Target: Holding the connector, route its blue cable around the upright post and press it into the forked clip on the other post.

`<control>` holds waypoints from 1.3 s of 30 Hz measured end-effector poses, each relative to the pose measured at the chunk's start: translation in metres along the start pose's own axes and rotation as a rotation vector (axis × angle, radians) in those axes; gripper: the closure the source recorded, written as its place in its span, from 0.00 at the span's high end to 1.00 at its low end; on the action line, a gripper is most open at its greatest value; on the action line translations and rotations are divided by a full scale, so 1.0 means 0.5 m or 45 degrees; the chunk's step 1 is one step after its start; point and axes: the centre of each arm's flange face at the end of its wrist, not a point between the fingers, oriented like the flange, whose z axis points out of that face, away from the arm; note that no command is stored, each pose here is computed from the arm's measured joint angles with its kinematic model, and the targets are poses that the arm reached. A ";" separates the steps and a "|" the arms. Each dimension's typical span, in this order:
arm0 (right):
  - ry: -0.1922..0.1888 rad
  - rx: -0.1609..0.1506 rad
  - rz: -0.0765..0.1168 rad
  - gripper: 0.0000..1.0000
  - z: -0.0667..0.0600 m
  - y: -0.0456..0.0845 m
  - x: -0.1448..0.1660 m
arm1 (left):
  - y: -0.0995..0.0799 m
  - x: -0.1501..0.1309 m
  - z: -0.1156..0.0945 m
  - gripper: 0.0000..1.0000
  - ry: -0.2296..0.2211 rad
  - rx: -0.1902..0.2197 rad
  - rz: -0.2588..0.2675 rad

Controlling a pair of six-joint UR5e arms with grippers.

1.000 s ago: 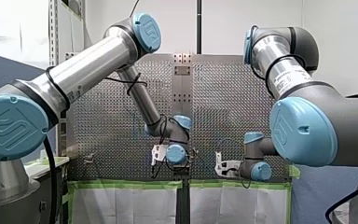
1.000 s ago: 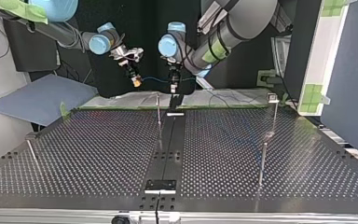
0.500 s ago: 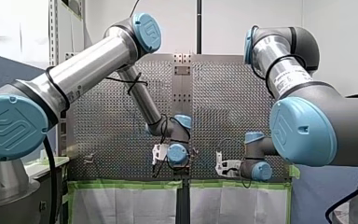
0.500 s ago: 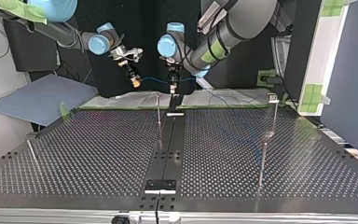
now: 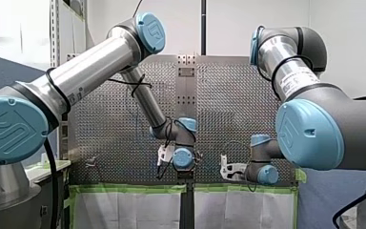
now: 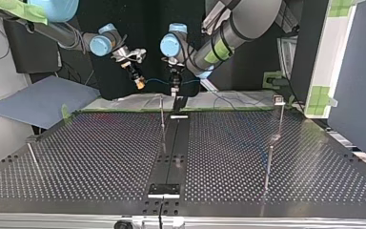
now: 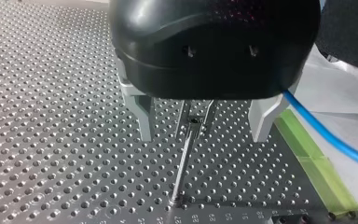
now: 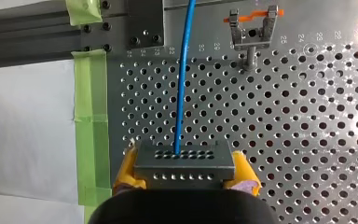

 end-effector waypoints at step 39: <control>-0.002 0.005 0.000 0.00 0.001 -0.004 -0.001 | -0.039 -0.010 0.003 0.00 -0.050 0.219 -0.173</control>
